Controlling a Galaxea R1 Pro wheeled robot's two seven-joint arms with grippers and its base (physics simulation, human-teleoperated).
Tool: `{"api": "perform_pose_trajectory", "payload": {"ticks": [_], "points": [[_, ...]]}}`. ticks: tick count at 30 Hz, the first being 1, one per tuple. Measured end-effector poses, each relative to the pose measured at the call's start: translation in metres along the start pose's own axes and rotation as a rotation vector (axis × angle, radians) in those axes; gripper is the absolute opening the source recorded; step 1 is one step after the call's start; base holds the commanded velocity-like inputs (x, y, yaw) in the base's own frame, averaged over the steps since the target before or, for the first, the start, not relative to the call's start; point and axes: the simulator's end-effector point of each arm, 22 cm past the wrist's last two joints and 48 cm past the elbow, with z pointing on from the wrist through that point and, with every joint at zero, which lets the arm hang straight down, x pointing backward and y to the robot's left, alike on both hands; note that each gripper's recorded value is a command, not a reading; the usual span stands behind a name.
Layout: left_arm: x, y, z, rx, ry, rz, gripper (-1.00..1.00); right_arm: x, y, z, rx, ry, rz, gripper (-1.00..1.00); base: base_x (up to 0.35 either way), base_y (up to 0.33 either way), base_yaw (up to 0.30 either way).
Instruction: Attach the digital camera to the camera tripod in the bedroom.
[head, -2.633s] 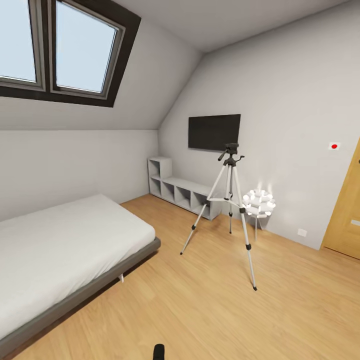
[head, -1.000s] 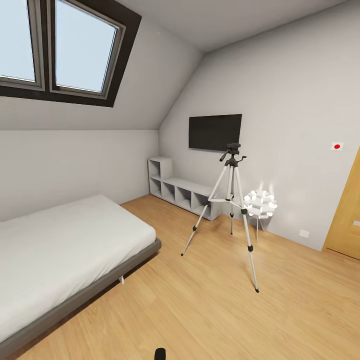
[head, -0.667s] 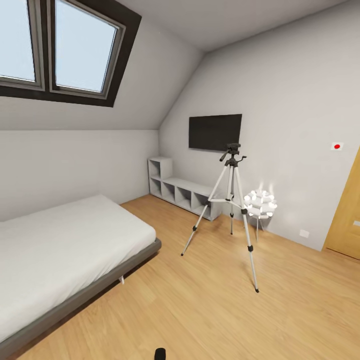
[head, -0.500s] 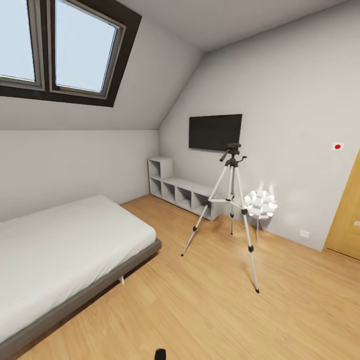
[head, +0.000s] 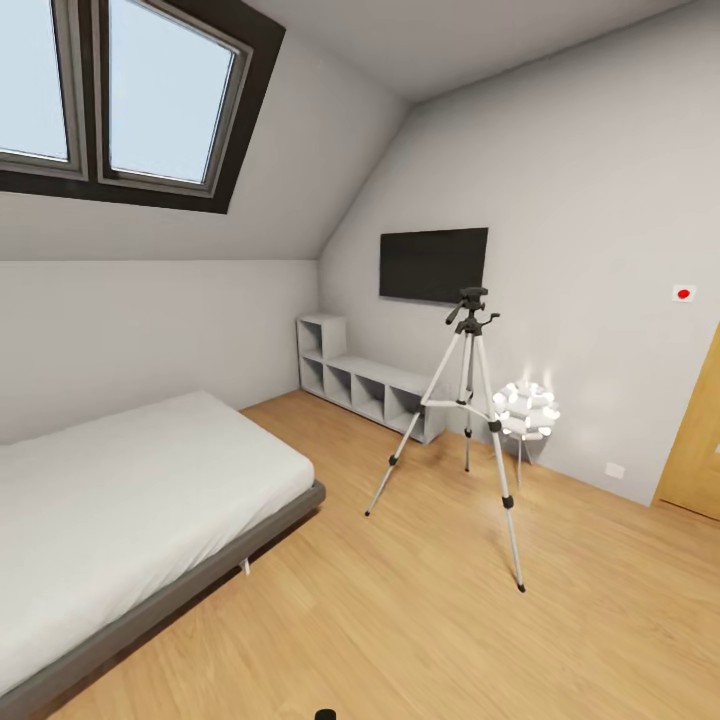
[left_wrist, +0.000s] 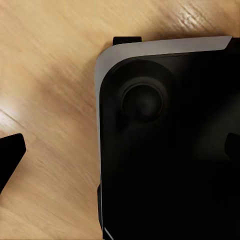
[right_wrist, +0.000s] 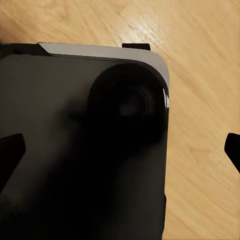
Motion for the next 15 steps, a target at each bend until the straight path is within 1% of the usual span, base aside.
{"api": "perform_pose_trajectory", "payload": {"ticks": [15], "points": [[-0.0015, 0.0000, 0.0000, 0.000, -0.004, 0.000, 1.00, -0.0018, 0.0001, 0.0001, 0.000, -0.005, 0.000, 1.00, 0.001, 0.000, 0.000]]}}
